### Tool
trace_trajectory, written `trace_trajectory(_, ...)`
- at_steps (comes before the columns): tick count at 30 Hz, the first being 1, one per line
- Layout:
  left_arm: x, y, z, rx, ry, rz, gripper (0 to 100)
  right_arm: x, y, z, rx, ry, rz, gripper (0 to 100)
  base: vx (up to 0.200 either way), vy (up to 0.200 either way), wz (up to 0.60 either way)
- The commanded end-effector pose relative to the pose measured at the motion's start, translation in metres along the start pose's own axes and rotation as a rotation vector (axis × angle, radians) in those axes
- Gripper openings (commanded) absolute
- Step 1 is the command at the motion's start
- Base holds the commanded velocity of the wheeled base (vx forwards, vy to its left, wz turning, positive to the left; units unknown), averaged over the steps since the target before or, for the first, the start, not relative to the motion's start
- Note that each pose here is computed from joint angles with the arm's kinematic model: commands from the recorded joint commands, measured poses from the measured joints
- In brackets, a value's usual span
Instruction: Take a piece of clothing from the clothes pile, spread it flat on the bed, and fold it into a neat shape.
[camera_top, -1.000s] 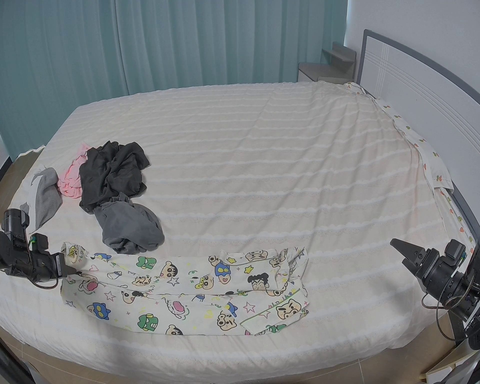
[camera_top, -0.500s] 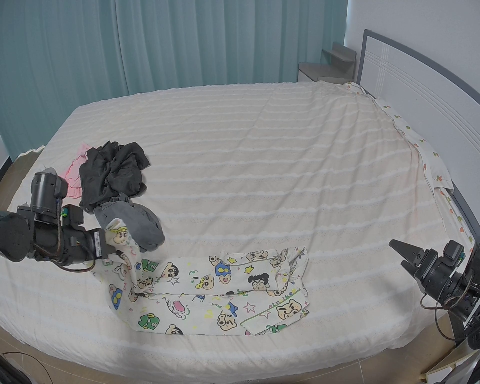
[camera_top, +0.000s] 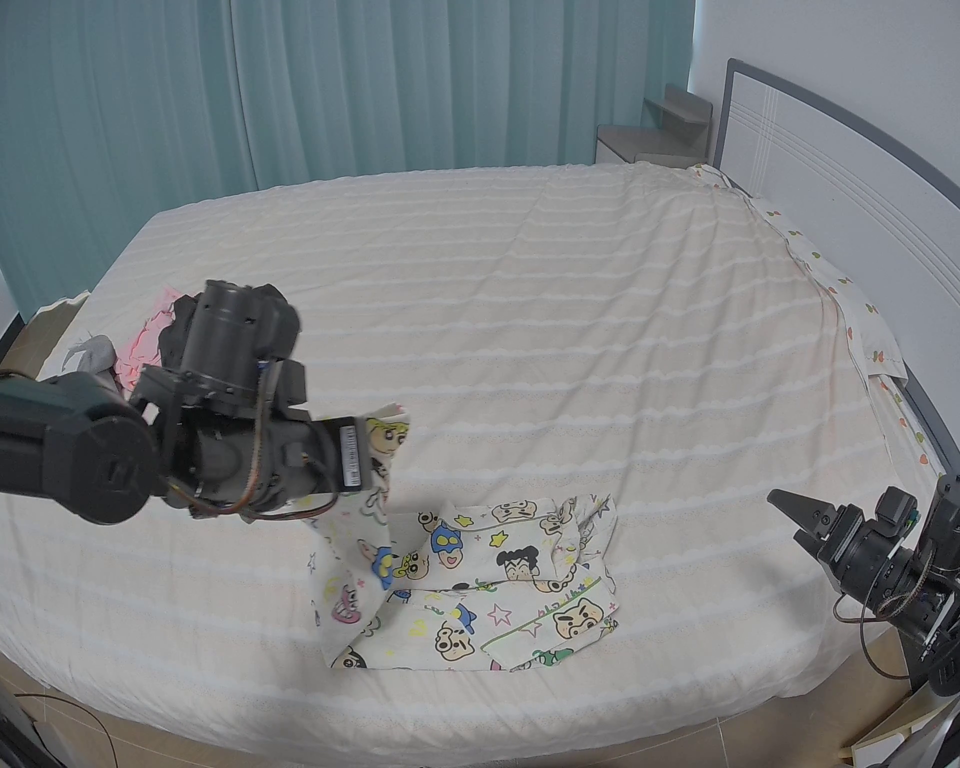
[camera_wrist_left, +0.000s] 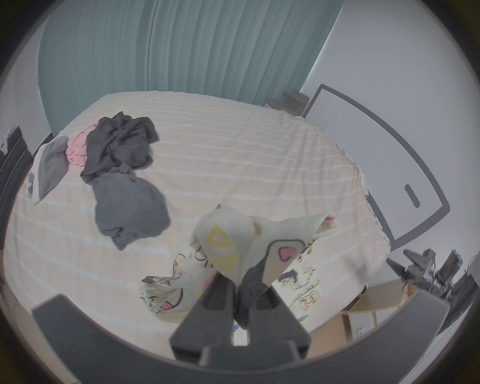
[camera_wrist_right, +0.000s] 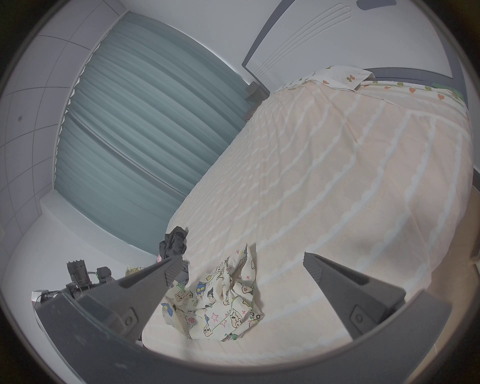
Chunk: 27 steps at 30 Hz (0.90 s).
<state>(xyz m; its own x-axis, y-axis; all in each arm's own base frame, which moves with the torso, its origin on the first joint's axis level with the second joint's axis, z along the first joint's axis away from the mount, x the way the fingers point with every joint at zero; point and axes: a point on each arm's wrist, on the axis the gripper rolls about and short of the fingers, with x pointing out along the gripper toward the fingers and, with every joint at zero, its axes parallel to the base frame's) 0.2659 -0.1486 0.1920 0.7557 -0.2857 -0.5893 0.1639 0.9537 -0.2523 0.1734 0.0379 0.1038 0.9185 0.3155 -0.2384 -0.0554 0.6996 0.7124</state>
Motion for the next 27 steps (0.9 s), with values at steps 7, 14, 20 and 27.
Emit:
trace_trajectory(7, 0.046, -0.087, -0.024, 0.01, 0.048, -0.12, 0, 0.002, -0.002, -0.001, 0.0, 0.01, -0.011, 100, 0.0, 0.0, 0.0)
trace_trajectory(14, 0.062, -0.109, -0.038, 0.018, 0.012, -0.195, 0, 0.002, -0.002, -0.002, 0.0, 0.012, -0.013, 100, 0.0, 0.0, 0.0)
trace_trajectory(20, 0.062, -0.112, -0.039, -0.034, 0.014, -0.254, 0, 0.002, -0.002, -0.002, 0.001, 0.013, -0.014, 100, 0.0, 0.0, 0.0)
trace_trajectory(27, 0.06, -0.118, -0.039, -0.074, 0.027, -0.347, 0, 0.002, -0.003, -0.002, 0.001, 0.016, -0.016, 100, 0.0, 0.0, 0.0)
